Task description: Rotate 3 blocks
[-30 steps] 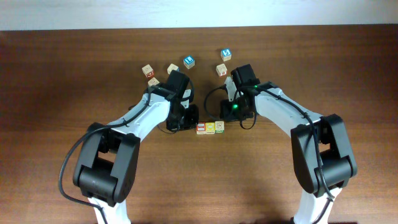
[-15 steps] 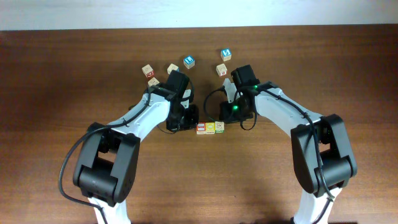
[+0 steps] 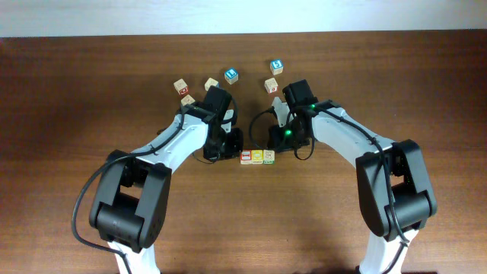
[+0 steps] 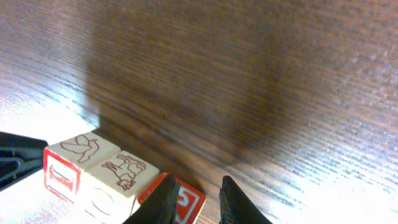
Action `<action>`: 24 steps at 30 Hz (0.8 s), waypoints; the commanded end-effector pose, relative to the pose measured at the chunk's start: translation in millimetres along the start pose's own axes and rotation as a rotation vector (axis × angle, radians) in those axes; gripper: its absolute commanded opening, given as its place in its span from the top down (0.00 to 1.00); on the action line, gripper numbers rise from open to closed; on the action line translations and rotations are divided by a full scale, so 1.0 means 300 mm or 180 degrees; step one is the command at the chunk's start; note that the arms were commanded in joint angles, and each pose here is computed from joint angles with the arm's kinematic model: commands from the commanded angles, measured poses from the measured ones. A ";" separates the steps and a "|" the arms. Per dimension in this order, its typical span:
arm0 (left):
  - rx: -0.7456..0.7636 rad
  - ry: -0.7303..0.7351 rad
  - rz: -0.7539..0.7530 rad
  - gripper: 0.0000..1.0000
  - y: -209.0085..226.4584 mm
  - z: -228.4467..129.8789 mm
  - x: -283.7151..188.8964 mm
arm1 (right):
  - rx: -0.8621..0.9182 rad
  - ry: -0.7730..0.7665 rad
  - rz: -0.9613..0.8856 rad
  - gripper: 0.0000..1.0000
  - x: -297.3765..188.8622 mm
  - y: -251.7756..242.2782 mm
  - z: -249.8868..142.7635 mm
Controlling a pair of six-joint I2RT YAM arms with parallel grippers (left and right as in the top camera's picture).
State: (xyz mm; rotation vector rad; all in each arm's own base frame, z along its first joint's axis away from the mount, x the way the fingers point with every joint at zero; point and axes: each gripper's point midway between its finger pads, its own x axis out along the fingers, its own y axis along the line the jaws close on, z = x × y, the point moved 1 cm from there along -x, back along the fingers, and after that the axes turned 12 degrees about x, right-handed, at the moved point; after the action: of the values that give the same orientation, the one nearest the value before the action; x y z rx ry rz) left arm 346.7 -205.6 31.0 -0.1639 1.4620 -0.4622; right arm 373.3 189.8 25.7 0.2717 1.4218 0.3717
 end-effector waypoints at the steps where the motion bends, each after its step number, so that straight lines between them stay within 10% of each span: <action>1: 0.0043 0.0053 0.0011 1.00 0.003 -0.013 0.011 | -0.0046 -0.0020 0.0049 0.75 0.014 0.014 0.012; 12: 0.0043 0.0054 0.0012 1.00 0.003 -0.013 0.011 | 0.1380 -0.0115 -0.0392 0.78 -0.176 -0.086 0.076; 24: 0.0043 0.0053 0.0012 1.00 0.003 -0.013 0.011 | 0.0932 0.0339 -0.0407 0.81 -0.044 -0.054 -0.101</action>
State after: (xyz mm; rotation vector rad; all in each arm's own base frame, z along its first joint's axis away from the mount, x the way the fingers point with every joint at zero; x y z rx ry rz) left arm 345.4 -205.1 30.7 -0.1634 1.4684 -0.4602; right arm 345.8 151.7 21.3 0.4562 1.6098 -0.0328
